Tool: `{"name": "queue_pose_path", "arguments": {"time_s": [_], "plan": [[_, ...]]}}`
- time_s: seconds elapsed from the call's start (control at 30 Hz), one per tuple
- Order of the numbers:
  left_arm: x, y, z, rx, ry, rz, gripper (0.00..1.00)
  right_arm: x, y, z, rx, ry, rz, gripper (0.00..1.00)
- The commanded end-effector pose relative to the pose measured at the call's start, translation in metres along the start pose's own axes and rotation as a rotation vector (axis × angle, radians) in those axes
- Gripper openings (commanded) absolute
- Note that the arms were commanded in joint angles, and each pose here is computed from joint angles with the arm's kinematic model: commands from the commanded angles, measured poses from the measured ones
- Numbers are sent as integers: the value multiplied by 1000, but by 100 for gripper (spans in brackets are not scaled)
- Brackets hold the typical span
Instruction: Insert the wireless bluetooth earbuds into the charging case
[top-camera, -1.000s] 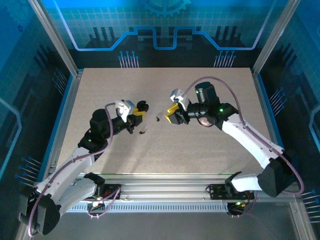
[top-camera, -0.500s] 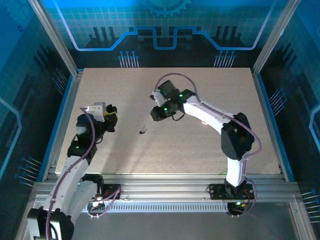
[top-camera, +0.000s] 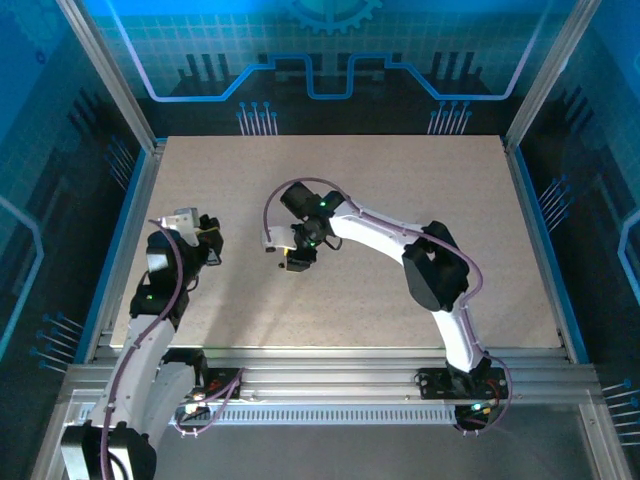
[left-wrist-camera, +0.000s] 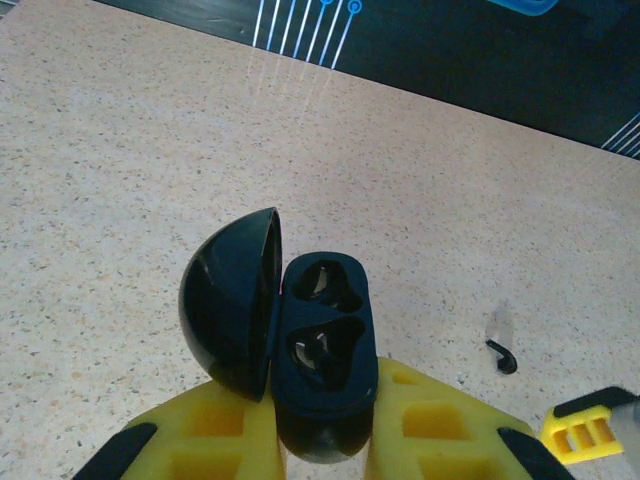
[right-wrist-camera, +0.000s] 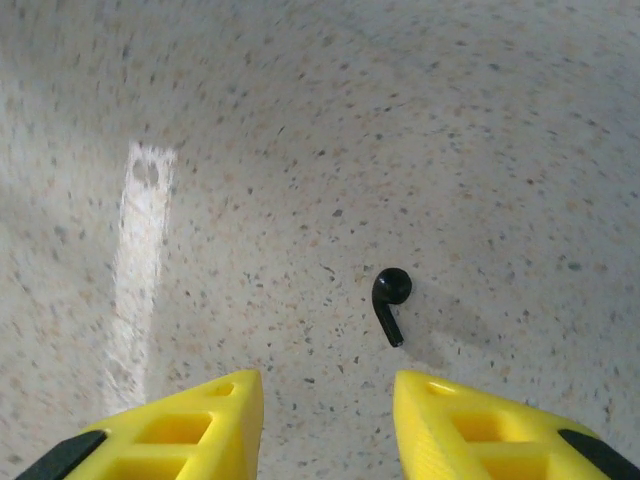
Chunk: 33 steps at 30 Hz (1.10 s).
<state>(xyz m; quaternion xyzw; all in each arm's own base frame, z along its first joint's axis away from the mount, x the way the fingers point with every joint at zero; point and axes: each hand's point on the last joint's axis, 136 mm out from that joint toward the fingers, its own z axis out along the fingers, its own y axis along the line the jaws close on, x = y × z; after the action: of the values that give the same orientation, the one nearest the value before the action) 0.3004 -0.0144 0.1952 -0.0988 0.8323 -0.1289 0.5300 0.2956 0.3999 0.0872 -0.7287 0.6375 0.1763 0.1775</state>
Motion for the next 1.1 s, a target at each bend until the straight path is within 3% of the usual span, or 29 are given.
{"name": "queue_pose_path", "arguments": {"time_s": [0.0, 0.7, 1.07], "plan": [[0, 8, -4, -38, -10, -11, 12, 2, 2, 16, -61, -4, -234, 39], [3, 10, -2, -36, -6, -11, 12, 6, -16, 67, -95, 21, -249, 38], [3, 10, -2, -36, -2, -10, 12, 20, -18, 73, -117, 62, -237, 29]]}}
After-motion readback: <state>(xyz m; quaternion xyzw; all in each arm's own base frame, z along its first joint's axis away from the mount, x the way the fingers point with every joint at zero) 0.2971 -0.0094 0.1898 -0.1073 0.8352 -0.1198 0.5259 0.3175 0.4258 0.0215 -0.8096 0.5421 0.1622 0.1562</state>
